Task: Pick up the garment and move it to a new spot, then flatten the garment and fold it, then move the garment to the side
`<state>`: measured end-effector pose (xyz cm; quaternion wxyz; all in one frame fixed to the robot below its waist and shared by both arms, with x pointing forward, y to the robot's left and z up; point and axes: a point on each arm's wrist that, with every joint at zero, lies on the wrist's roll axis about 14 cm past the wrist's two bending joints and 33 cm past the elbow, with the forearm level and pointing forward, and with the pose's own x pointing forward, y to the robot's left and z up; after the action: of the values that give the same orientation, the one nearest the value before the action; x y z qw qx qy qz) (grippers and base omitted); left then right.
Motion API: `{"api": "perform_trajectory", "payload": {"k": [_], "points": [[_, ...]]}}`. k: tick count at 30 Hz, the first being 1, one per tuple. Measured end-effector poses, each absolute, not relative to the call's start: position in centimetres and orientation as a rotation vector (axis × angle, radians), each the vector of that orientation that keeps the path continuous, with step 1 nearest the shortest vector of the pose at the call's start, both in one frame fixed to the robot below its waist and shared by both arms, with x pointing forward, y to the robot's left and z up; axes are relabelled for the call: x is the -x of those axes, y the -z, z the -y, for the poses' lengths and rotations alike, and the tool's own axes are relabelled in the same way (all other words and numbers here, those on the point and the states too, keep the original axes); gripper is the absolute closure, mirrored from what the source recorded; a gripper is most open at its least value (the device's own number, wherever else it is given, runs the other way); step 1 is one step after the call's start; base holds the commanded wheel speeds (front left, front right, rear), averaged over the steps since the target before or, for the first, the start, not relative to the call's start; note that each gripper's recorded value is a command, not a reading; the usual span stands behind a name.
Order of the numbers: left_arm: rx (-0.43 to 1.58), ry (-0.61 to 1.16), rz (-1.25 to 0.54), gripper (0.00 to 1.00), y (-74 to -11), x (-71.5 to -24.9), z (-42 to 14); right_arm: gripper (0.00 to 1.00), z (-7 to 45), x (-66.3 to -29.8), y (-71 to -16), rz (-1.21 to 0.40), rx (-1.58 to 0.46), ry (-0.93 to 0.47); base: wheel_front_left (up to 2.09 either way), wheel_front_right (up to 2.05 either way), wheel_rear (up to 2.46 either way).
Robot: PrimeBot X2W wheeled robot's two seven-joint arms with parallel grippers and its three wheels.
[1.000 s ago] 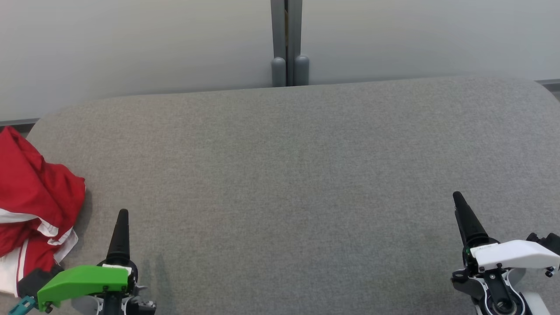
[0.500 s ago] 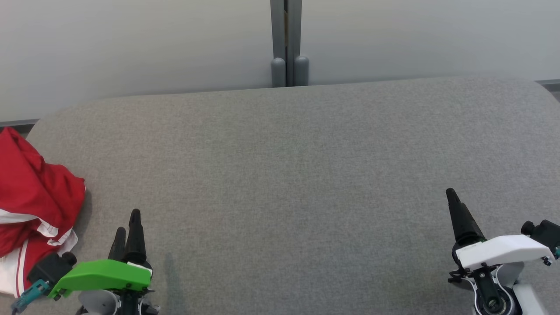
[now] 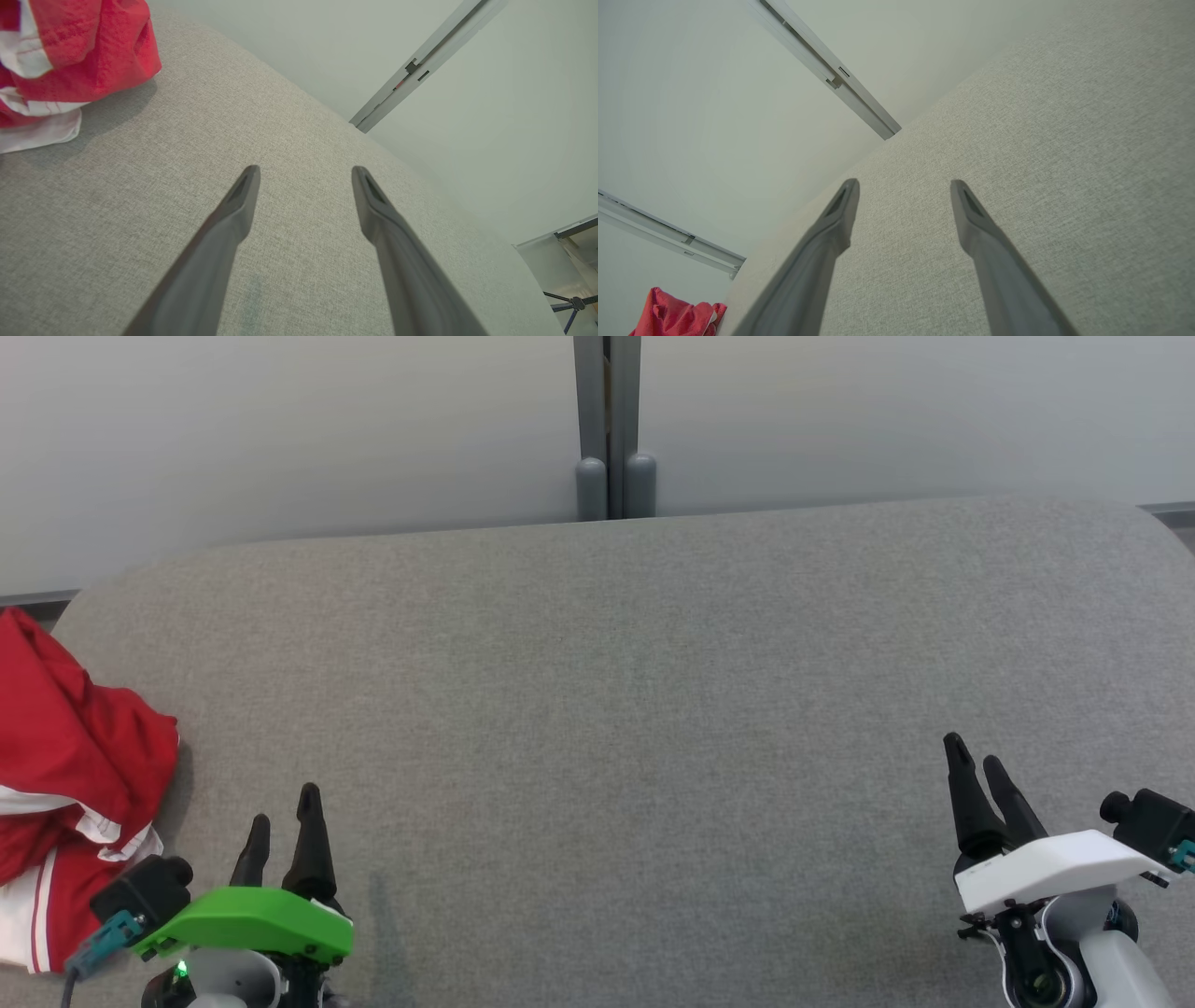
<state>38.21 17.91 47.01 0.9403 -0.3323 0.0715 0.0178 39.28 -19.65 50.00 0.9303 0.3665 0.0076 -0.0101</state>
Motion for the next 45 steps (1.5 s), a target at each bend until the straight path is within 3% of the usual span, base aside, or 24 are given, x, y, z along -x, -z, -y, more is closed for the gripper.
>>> {"api": "perform_trajectory", "payload": {"k": [25, 45], "points": [[0.325, 0.032, -0.092, 0.0, -48.1, -38.7, -16.8, 0.0, 19.4, -39.7, -51.0, 0.032, -0.437, -0.007, 0.0, 0.0, 0.0], [0.201, 0.047, -0.056, 0.0, -48.1, -38.6, -16.5, 0.0, 18.4, -39.5, -51.5, 0.065, -0.271, -0.039, 0.0, 0.0, 0.0]]}}
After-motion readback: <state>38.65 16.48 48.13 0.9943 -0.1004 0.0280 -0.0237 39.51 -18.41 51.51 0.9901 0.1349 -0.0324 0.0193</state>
